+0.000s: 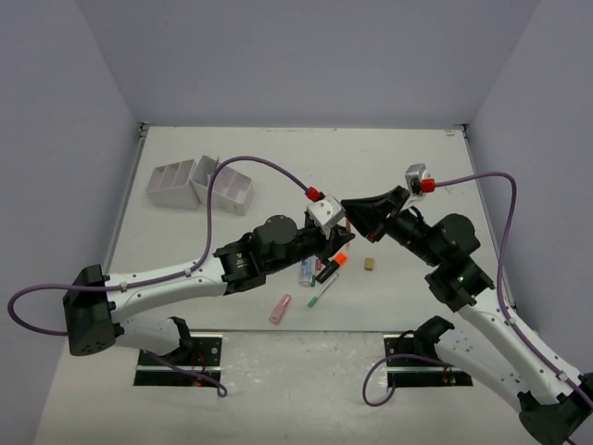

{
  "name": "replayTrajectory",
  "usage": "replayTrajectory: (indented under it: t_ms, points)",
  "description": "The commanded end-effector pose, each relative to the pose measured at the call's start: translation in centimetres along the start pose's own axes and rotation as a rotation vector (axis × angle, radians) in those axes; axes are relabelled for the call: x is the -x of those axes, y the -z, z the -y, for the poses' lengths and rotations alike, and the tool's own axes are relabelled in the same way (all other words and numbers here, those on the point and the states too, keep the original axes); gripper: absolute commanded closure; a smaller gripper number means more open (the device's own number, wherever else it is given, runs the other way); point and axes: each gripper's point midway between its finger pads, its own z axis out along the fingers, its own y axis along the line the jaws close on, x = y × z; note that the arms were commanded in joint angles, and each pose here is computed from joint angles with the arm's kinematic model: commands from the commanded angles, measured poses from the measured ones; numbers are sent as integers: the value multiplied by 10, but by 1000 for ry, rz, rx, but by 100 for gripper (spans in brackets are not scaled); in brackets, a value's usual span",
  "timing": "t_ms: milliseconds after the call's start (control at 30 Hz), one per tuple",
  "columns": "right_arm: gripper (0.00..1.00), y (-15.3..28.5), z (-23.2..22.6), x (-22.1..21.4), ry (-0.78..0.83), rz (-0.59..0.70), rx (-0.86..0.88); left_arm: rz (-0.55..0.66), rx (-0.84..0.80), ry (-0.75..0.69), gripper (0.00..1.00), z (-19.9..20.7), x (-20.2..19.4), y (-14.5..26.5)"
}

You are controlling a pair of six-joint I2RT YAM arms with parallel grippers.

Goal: Sort the stationery into containers
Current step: Close the pen cap on the pen, then place the pen in the storage box.

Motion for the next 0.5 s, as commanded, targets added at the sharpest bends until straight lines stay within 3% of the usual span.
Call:
replayTrajectory:
  t_ms: [0, 67, 100, 300, 367, 467]
  points:
    - [41, 11, 3, -56, -151, -226, -62, 331, -5, 14, 100, -1, 100, -6]
    - [6, 16, 22, -48, -142, -209, -170, 322, 31, 36, 100, -14, 94, -10]
    - [2, 17, 30, -40, -137, -189, -220, 314, 51, 47, 100, -21, 90, -13]
    - [1, 37, 68, 32, -90, -13, -450, 285, 261, 97, 100, -76, 75, -23]
    - [1, 49, 76, 50, -58, 37, -527, 283, 390, 119, 100, -109, 76, -18]
    - [1, 70, 78, 73, -12, 111, -611, 260, 698, 160, 100, -193, 82, 6]
